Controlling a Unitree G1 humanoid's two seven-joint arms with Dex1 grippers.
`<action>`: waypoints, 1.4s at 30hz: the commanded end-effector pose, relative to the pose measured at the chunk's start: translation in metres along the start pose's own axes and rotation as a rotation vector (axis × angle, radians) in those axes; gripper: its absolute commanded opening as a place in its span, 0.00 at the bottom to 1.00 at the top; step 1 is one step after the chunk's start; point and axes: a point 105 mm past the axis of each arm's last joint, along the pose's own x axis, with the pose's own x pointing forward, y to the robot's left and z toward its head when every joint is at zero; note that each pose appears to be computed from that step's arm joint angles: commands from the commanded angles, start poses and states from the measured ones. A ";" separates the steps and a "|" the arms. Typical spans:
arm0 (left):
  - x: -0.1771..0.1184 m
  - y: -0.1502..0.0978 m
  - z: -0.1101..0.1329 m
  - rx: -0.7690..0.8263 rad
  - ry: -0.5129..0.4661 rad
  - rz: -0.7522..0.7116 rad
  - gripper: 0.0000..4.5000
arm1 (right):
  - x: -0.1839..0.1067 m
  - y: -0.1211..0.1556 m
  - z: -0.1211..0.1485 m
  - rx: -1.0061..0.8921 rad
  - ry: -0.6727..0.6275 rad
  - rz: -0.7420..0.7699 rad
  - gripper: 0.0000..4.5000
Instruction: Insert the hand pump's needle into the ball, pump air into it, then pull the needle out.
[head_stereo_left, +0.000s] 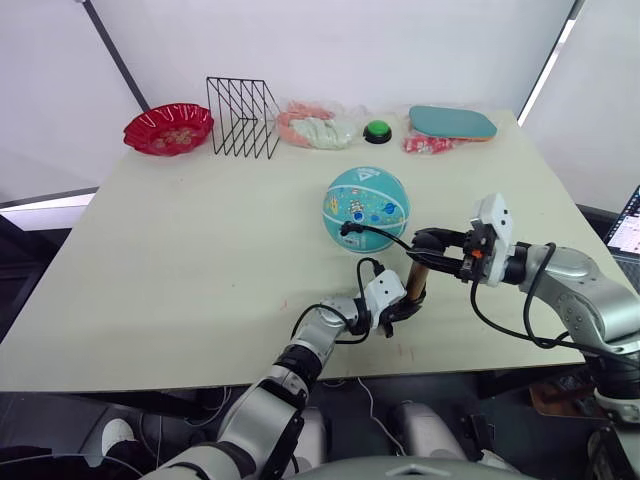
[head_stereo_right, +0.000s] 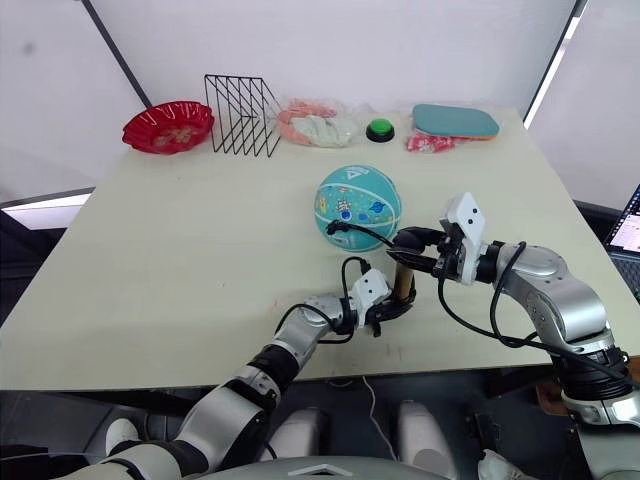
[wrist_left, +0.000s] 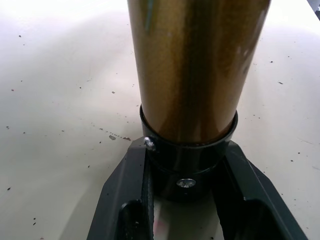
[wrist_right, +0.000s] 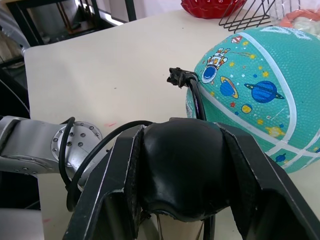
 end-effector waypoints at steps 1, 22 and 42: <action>-0.004 0.005 -0.001 -0.044 0.015 0.001 0.23 | 0.002 0.005 -0.043 0.090 0.166 -0.003 0.36; -0.017 0.008 0.031 0.004 0.009 -0.091 0.73 | 0.002 0.007 -0.035 0.063 0.176 -0.010 0.36; -0.087 0.008 0.060 -0.022 -0.021 -0.169 0.84 | -0.008 0.006 0.017 -0.122 0.114 -0.032 0.36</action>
